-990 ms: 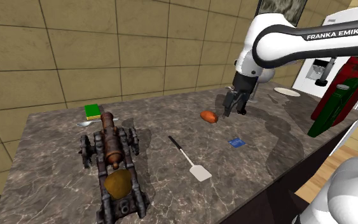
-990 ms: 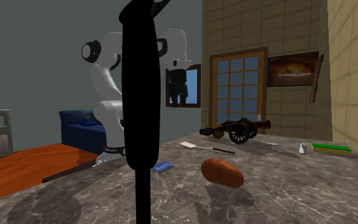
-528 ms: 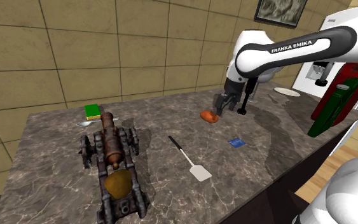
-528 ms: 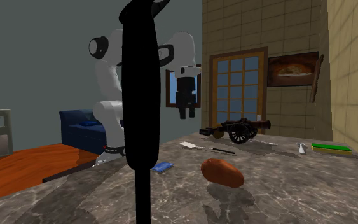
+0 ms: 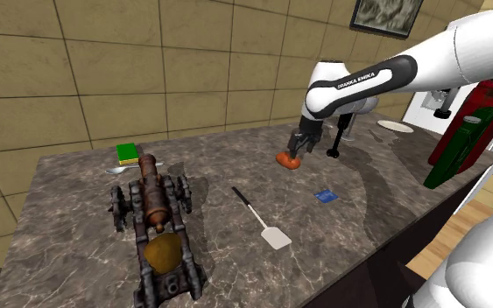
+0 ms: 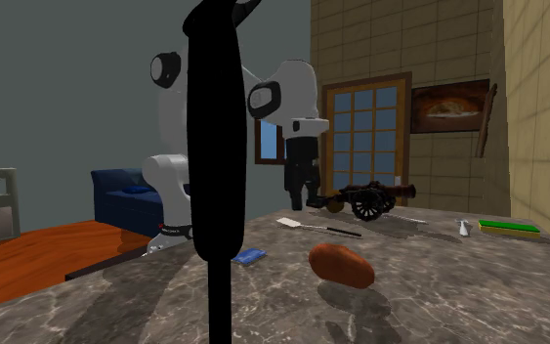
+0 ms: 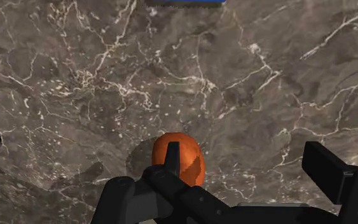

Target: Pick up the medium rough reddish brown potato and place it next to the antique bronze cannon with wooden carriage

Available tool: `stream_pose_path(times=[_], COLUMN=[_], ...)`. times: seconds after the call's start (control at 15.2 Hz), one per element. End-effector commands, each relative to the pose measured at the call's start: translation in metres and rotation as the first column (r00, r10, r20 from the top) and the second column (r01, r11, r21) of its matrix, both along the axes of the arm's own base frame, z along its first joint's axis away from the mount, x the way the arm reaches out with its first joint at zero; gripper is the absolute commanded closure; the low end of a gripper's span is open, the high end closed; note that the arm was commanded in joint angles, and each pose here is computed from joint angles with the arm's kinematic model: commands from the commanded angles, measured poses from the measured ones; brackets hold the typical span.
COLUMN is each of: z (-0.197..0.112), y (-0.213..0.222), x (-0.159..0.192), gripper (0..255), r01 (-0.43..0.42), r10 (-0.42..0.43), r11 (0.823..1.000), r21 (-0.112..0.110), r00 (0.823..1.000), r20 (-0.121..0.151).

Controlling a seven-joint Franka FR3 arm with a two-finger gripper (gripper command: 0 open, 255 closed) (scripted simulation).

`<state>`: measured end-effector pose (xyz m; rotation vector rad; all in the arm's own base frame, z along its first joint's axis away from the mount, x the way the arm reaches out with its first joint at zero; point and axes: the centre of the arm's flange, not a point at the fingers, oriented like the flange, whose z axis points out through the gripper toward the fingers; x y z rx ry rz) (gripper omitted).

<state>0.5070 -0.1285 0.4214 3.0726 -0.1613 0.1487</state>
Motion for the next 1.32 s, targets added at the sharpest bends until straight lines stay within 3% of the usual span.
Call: stream_pose_path(times=[0.0,0.33,0.86,1.25], z=[-0.012,-0.041,-0.081,-0.081], y=[-0.014,-0.053,-0.057,-0.057], x=[0.017,0.054,0.059,0.059], gripper=[0,0,0,0], r01=[0.014,0.048,0.048,0.048], r10=[-0.014,-0.048,-0.048,-0.048], r11=[1.000,0.998,0.998,0.998], r21=[-0.009,-0.030,-0.030,-0.030], r00=[1.000,0.999,0.999,0.999], r20=[0.007,0.021,0.021,0.021])
